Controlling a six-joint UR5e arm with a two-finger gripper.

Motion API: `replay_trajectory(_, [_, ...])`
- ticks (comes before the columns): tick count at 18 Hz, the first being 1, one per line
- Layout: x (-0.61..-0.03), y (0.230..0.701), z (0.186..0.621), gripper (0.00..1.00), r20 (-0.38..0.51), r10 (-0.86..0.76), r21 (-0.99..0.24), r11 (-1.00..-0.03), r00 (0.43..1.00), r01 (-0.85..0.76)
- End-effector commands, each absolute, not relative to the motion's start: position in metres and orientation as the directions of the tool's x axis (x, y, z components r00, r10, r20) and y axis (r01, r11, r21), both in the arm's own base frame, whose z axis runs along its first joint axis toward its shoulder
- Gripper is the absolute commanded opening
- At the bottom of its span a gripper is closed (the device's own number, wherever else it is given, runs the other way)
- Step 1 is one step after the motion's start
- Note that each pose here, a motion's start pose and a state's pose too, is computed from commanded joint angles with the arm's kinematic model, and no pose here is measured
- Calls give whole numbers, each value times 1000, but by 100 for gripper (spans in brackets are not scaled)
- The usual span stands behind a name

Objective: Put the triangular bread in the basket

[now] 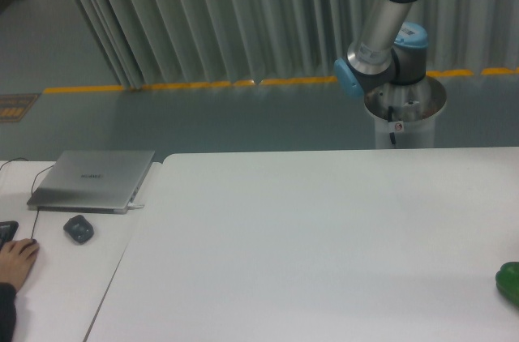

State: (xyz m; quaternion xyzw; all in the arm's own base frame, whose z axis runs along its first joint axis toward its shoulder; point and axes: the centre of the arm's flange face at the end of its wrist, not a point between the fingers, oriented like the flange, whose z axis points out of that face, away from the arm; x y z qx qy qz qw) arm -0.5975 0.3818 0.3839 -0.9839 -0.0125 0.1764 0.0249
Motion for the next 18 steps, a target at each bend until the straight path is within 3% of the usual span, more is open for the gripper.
replay_trajectory(8, [-516,438,381,100,-305,-85,-27,-995,948,-97])
replay_trajectory(12, [-478,436,371,100,-260,-127,-17,-991,957,-136])
replay_trajectory(16, [-449,440,357,100,-116,-170,32,-985,979,-167])
replay_trajectory(18, [-428,445,370,100,-25,-176,-55,-983,984,-177])
